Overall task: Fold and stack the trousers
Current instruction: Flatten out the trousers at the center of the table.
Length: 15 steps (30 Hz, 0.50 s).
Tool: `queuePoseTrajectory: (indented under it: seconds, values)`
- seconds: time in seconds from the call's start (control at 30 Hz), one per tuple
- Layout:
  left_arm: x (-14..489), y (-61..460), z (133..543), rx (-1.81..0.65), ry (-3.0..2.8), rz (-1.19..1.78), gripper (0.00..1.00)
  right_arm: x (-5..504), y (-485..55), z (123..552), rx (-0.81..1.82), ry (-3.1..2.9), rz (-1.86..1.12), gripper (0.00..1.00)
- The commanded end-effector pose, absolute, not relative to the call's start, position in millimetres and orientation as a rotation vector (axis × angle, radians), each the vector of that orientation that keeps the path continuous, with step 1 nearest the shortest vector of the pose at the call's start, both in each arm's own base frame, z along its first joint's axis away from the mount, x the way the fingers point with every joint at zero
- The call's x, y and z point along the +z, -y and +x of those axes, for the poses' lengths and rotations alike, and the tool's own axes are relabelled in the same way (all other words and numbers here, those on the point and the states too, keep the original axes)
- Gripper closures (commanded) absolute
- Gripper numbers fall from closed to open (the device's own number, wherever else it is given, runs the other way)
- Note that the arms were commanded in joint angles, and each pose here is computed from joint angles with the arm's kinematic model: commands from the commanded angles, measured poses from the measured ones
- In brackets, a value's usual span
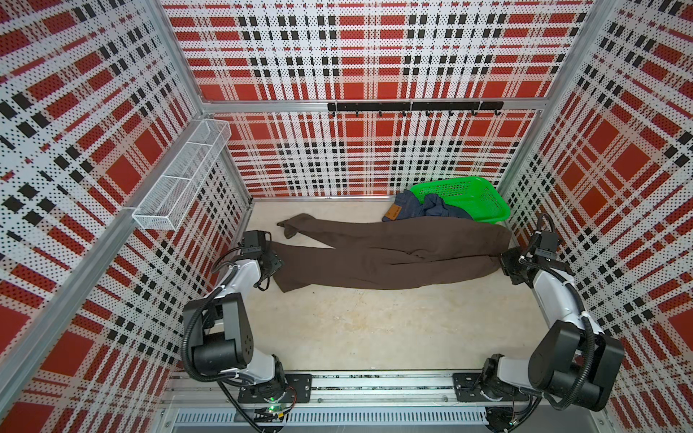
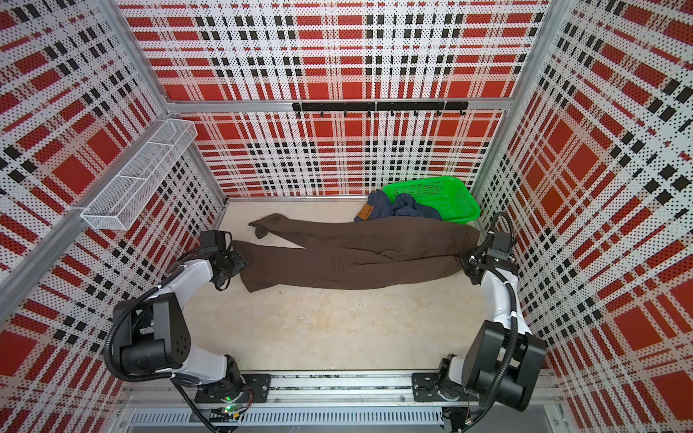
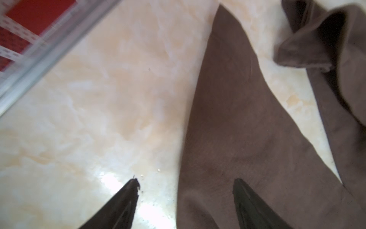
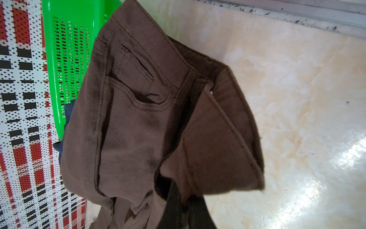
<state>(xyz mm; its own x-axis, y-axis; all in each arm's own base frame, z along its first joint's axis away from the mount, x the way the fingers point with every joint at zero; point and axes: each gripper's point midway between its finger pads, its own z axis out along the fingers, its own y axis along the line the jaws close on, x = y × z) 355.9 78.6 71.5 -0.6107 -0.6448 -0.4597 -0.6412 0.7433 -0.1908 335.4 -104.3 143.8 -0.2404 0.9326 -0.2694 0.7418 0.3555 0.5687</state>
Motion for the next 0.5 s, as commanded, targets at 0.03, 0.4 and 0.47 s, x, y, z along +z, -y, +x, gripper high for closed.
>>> queuePoseTrajectory:
  seconds: [0.03,0.4,0.47]
  values:
    - [56,-65,360,-0.062,-2.439,-0.986,0.35,158,109,333,0.429,-2.014,1.425,1.00]
    - [32,-64,362,-0.045,-2.476,-1.011,0.48,156,106,332,0.451,-2.015,1.418,1.00]
    - [38,-65,367,-0.033,-2.462,-0.999,0.60,155,105,331,0.455,-2.015,1.416,1.00]
